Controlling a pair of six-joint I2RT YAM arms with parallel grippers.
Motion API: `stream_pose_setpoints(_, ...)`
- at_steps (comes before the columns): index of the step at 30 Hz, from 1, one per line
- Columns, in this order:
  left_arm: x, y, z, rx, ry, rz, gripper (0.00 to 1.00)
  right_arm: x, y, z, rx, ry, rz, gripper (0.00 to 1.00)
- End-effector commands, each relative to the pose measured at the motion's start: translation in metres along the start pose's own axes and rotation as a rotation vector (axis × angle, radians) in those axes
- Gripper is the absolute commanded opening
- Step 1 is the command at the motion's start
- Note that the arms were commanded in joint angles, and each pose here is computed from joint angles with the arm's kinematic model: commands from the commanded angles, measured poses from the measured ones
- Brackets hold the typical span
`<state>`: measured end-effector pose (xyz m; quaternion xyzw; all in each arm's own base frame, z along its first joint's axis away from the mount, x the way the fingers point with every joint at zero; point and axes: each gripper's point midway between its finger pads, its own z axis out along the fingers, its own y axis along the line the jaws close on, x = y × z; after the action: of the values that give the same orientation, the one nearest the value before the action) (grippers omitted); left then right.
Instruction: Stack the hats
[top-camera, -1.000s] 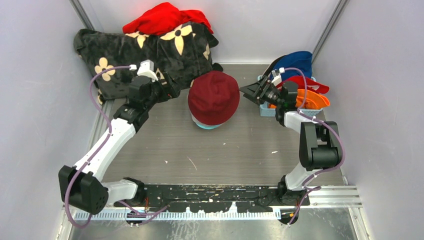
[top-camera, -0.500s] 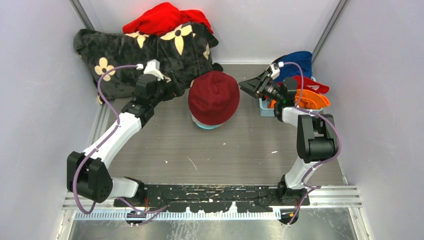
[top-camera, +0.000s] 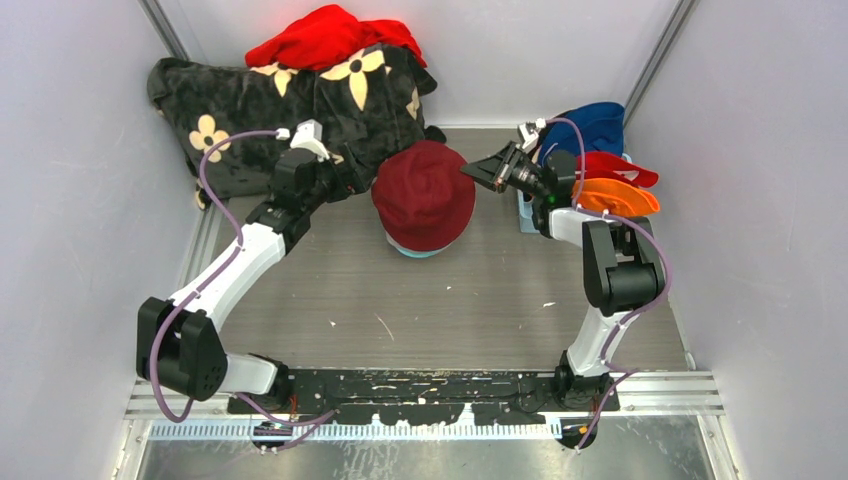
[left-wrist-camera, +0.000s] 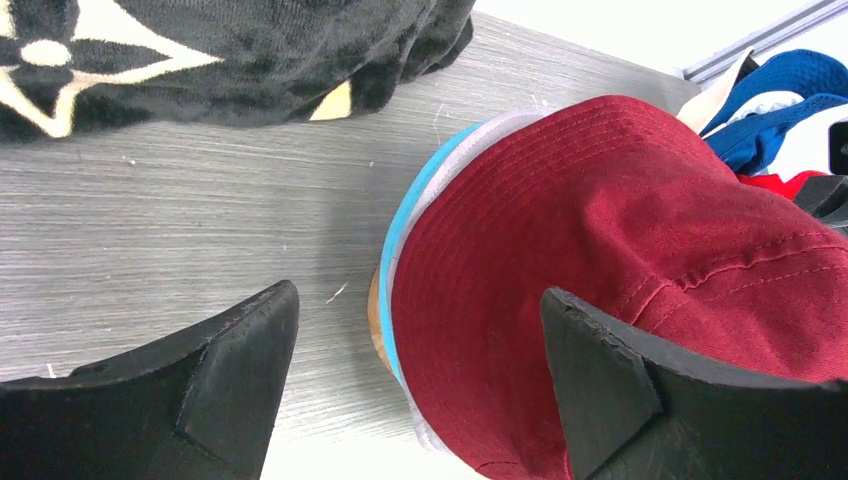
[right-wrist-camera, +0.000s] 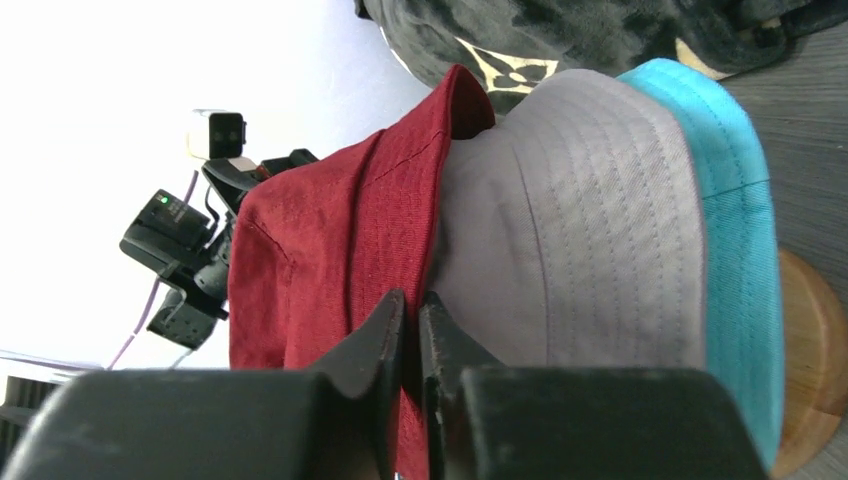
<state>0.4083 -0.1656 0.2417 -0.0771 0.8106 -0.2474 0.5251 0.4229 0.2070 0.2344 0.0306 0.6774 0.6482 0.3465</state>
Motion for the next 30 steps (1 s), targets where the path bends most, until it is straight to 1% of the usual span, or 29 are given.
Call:
stream_pose_setpoints(1, -0.018, -0.009, -0.003, 0.039, -0.065, 0.001, 0.9, -0.009, 0.018, 0.003, -0.049, -0.02, -0.071, 0.1)
stream_pose_setpoints(3, -0.017, -0.01, -0.003, 0.043, -0.062, -0.002, 0.9, -0.01, 0.01, 0.001, -0.015, -0.034, -0.061, 0.05)
stream_pose_setpoints(4, -0.017, -0.01, -0.003, 0.045, -0.063, -0.003, 0.9, -0.011, -0.003, 0.001, 0.045, -0.047, -0.036, 0.01)
stream_pose_setpoints(6, -0.015, -0.01, -0.003, 0.049, -0.058, -0.005, 0.9, -0.013, -0.03, -0.003, 0.176, -0.066, -0.022, 0.01)
stream_pose_setpoints(11, -0.009, -0.008, -0.001, 0.047, -0.048, -0.009, 0.9, -0.01, -0.045, -0.007, 0.246, -0.06, -0.025, 0.01)
stream_pose_setpoints(14, -0.005, -0.008, 0.0, 0.053, -0.035, -0.013, 0.9, -0.009, -0.045, -0.007, 0.247, -0.055, -0.029, 0.01)
stream_pose_setpoints(19, -0.001, -0.01, -0.003, 0.071, -0.033, -0.035, 0.9, -0.007, -0.035, -0.007, 0.215, -0.054, -0.054, 0.01)
stream_pose_setpoints(25, 0.015, -0.019, -0.002, 0.146, 0.004, -0.13, 0.9, -0.005, -0.03, -0.006, 0.199, -0.038, -0.065, 0.01)
stream_pose_setpoints(27, 0.021, -0.021, 0.001, 0.178, 0.015, -0.171, 0.89, -0.005, -0.029, -0.007, 0.199, -0.038, -0.07, 0.01)
stream_pose_setpoints(30, 0.022, -0.023, 0.003, 0.223, 0.027, -0.217, 0.82, -0.003, -0.03, -0.007, 0.202, -0.035, -0.072, 0.01)
